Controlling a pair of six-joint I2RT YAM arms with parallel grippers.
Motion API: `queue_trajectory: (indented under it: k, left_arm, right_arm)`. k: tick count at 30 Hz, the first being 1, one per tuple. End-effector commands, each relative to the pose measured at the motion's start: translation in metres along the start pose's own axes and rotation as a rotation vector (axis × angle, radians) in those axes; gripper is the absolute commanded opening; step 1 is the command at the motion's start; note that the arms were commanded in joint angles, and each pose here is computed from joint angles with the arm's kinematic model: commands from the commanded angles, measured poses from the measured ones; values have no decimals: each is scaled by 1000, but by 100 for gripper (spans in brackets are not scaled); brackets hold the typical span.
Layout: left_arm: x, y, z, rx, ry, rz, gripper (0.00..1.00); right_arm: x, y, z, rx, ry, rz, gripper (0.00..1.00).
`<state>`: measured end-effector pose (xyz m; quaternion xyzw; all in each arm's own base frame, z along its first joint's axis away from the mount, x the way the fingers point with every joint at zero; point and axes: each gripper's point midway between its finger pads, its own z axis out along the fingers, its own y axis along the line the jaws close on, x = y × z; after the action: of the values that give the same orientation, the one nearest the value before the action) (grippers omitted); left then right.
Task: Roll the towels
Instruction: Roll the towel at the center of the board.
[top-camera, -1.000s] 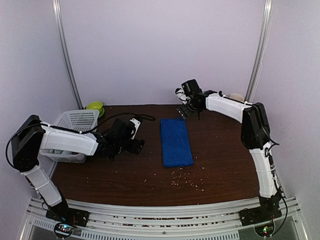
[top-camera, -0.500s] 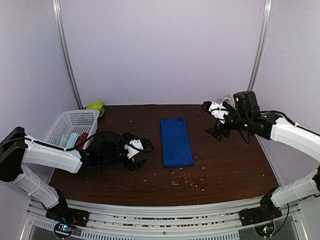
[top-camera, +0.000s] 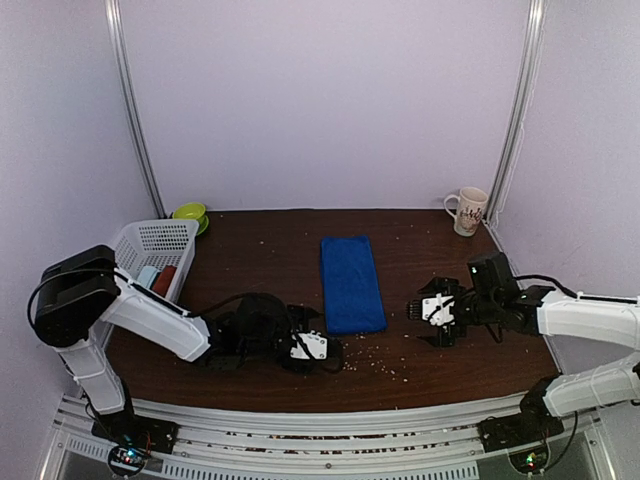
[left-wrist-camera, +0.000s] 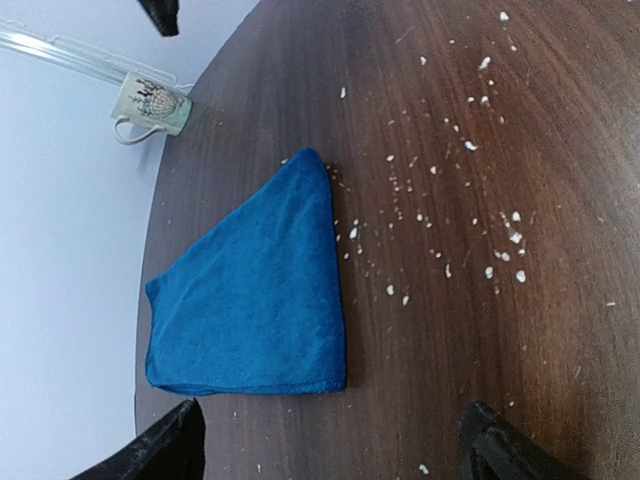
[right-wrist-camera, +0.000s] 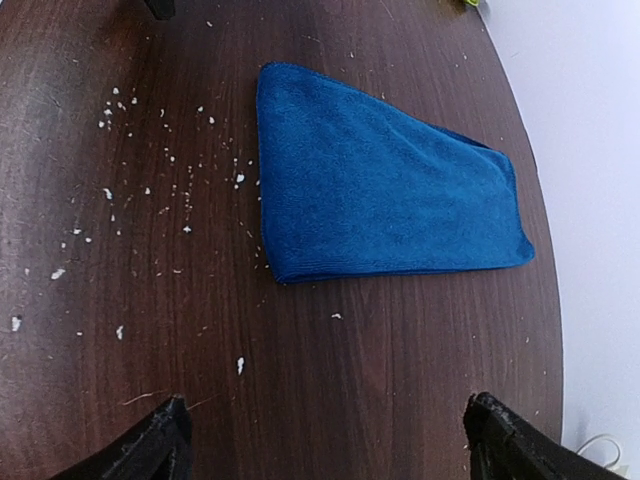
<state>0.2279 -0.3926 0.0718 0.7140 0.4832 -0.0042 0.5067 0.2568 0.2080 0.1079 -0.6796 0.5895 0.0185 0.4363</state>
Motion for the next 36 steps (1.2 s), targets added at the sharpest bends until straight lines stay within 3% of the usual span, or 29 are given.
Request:
queue_trajectory:
  k: [1, 9, 12, 17, 20, 23, 29, 36]
  left_arm:
    - [-8, 12, 11, -81, 3, 80, 89]
    - [6, -2, 37, -70, 49, 106, 83]
    - [15, -2, 49, -57, 78, 105, 73]
    - [23, -1, 53, -33, 63, 75, 67]
    - [28, -4, 54, -18, 67, 72, 56]
    - [33, -7, 56, -3, 67, 66, 55]
    - [40, 2, 52, -23, 46, 22, 55]
    - [40, 14, 44, -62, 17, -8, 56]
  right_arm:
    - [-17, -13, 17, 48, -54, -124, 93]
    - [-11, 7, 64, -17, 58, -208, 89]
    - [-9, 11, 75, -17, 88, -219, 86]
    - [-6, 16, 89, 1, 126, -228, 79]
    - [-3, 14, 96, 30, 151, -227, 74]
    - [-1, 13, 101, 45, 167, -228, 71]
    - [11, 16, 114, 40, 221, -220, 53]
    - [17, 26, 115, -2, 237, -225, 17]
